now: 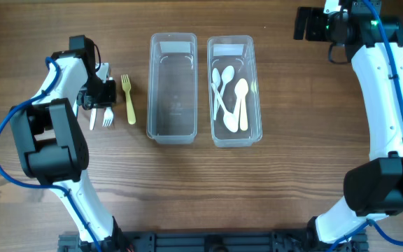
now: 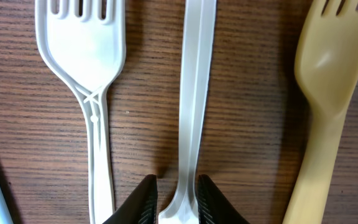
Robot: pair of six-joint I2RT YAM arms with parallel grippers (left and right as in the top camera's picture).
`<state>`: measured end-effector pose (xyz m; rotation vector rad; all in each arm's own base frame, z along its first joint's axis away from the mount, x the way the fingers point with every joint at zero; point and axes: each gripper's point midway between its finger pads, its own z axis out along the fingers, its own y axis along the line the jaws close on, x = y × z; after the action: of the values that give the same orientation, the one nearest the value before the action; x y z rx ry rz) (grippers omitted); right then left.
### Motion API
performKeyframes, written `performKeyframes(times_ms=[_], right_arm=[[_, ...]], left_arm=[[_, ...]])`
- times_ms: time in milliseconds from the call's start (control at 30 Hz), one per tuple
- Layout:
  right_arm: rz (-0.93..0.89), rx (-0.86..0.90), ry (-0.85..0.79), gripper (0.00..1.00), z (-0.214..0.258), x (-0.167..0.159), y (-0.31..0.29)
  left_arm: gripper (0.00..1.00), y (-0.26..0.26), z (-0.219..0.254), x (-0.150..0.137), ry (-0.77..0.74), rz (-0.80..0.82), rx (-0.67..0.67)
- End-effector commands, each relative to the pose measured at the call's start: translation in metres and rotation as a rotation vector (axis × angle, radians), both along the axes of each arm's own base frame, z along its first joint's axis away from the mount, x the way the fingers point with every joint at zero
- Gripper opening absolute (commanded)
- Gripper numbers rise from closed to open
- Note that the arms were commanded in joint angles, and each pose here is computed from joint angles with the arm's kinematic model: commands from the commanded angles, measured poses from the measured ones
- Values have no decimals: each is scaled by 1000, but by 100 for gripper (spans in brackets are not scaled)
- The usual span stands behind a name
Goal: Pack container
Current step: 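Move the left gripper over the forks and grasp a white fork, then carry the white fork into the left container and release it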
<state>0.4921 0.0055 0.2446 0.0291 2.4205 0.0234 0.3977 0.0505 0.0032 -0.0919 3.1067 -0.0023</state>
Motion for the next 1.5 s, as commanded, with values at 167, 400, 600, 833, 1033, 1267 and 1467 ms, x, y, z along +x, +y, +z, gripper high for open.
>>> performKeyframes(times_ms=[167,400,600,833,1033,1267,1467], right_arm=[[4,-13,-33,100,14,0,0],[4,-13,-33,100,14,0,0],[4,-13,-33,100,14,0,0],[4,-13,-33,100,14,0,0],[4,-13,-33,100,14,0,0],[4,-13,-33,100,14,0,0],[4,-13,-33,100,14,0,0]], left_arm=[[27,1,-7,7,-25,2,-2],[30,1,-9,7,-22,2,-2],[32,-1,-23,-2,30,17,-15],[4,-11,-24,-4,42,16,-72],[4,-5,19,13,-18,20,-45],[4,-24,141,56,-248,158,-111],[4,-94,166,57,-280,135,-213]])
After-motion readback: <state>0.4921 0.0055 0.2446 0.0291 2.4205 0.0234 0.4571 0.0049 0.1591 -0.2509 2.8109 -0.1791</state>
